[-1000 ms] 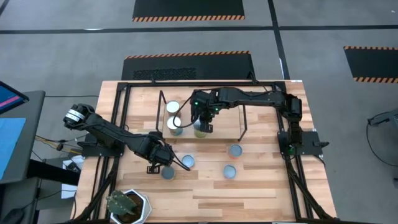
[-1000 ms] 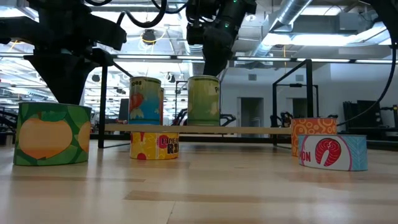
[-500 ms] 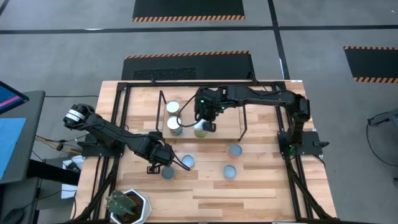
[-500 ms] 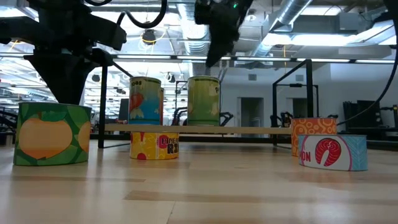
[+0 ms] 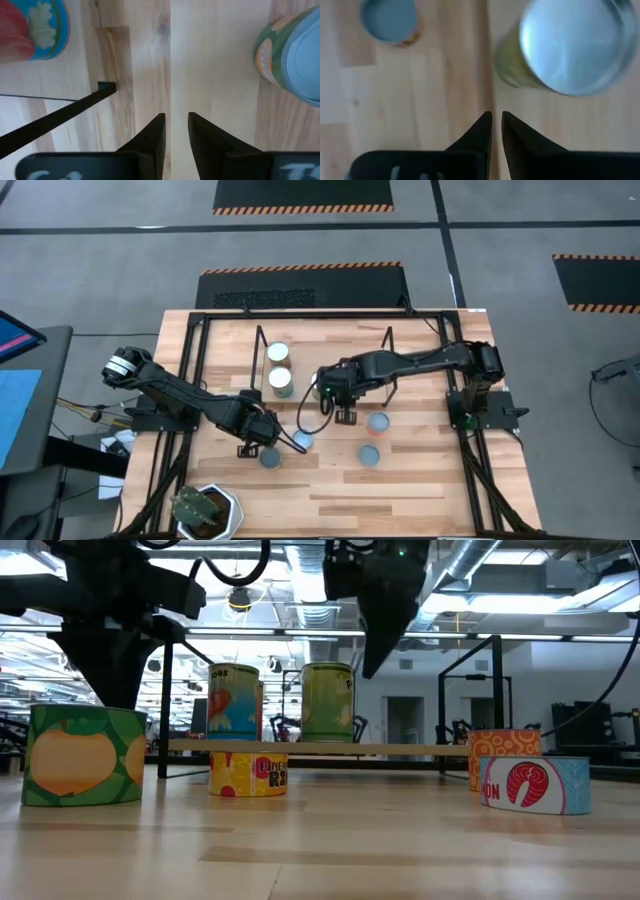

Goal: Pick and place cans onto a shelf
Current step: Put the top canned peaches on the shelf, then adjust the shelf

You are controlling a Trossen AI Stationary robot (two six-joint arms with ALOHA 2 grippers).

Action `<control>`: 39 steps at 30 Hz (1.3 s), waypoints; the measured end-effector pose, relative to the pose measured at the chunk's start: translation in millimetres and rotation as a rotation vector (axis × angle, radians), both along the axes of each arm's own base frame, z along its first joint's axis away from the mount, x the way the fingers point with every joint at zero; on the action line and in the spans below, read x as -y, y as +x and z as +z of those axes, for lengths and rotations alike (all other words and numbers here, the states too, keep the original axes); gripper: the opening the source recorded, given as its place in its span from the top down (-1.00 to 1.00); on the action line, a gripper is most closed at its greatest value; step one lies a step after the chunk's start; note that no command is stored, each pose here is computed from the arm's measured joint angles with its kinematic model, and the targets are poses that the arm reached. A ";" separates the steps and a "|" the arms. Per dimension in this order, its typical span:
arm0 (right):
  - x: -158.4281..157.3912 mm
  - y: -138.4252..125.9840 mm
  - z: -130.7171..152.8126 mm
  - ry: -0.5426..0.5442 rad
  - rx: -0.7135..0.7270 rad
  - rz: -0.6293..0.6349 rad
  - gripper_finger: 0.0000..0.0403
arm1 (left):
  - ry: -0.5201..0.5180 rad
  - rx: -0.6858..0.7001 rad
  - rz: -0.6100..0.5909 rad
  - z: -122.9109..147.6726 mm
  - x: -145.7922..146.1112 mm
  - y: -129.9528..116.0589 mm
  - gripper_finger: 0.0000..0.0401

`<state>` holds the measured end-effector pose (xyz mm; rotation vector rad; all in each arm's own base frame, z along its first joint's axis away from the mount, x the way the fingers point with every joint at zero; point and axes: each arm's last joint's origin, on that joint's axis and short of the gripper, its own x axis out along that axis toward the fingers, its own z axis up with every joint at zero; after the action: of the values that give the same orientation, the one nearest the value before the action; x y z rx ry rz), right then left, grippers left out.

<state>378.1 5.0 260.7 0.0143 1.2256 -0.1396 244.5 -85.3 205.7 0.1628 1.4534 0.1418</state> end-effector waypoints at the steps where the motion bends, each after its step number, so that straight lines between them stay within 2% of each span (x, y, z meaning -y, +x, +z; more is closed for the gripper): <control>1: 1.6 0.1 -0.5 -0.006 0.002 -0.011 0.68 | 0.001 -0.001 -0.006 0.0 0.1 0.0 0.64; 9: 20.5 8.5 1.3 -0.027 0.102 -0.052 0.68 | 0.000 0.005 -0.016 0.0 0.4 0.8 0.64; 20: 24.9 26.3 2.6 -0.041 0.250 0.034 0.68 | -0.002 0.010 -0.016 0.1 0.5 1.2 0.64; 32: 27.2 20.5 -0.4 -0.041 0.186 0.005 0.68 | -0.003 0.014 -0.018 0.1 0.7 1.7 0.64; 35: 24.8 21.0 -0.3 0.010 0.194 0.020 0.68 | -0.003 0.013 -0.019 0.1 0.6 1.6 0.64; 39: 9.7 27.0 5.9 0.109 0.263 0.128 0.68 | -0.015 -0.006 -0.018 -0.1 0.6 0.1 0.64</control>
<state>405.1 -4.6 266.6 0.0481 0.9671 0.0402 244.6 -85.8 205.6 0.1642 1.4586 0.1158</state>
